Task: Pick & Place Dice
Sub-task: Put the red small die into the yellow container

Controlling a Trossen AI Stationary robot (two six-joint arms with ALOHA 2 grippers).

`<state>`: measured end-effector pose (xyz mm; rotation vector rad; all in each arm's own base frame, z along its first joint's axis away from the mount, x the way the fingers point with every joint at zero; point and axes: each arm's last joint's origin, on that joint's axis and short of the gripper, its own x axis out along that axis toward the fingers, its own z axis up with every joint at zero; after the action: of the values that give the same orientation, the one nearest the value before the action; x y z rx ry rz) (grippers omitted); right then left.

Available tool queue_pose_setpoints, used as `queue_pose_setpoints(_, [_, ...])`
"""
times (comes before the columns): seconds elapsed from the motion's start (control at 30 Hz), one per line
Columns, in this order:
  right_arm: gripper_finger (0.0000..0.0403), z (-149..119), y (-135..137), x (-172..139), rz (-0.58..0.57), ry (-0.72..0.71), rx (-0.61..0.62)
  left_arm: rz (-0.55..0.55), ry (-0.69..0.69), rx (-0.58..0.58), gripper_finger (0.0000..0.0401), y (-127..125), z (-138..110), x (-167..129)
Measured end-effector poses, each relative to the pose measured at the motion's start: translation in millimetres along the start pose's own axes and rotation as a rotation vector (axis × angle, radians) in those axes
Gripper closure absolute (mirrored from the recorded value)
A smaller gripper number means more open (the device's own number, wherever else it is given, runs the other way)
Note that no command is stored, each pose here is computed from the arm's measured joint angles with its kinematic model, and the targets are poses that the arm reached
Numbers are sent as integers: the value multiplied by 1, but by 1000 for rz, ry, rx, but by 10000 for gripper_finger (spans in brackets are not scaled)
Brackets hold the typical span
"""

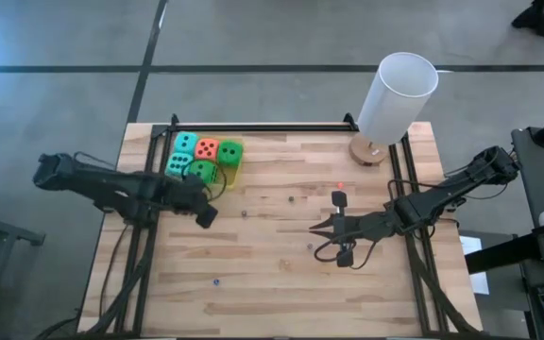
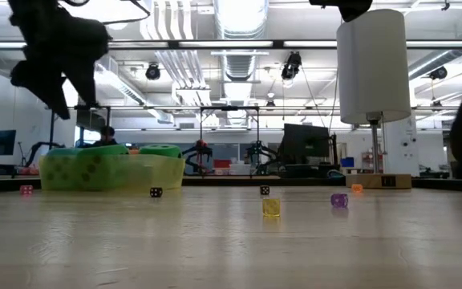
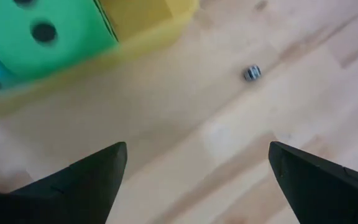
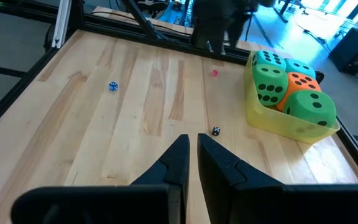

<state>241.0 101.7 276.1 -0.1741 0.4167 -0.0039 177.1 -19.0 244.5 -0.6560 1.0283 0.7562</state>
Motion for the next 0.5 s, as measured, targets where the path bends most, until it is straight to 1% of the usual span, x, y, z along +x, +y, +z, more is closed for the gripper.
queue_pose_setpoints(0.17, [374, 0, 0, 0, 0, 0, 0, 1, 39, -20, 2, -5, -23, 3])
queue_pose_setpoints(0.3, [374, 0, 0, 0, 0, 1, 0, 11, 101, -69, 2, -3, -39, 9])
queue_pose_setpoints(0.5, [374, 0, 0, 0, 0, 1, 0, 30, 141, -89, 2, 1, -47, 18])
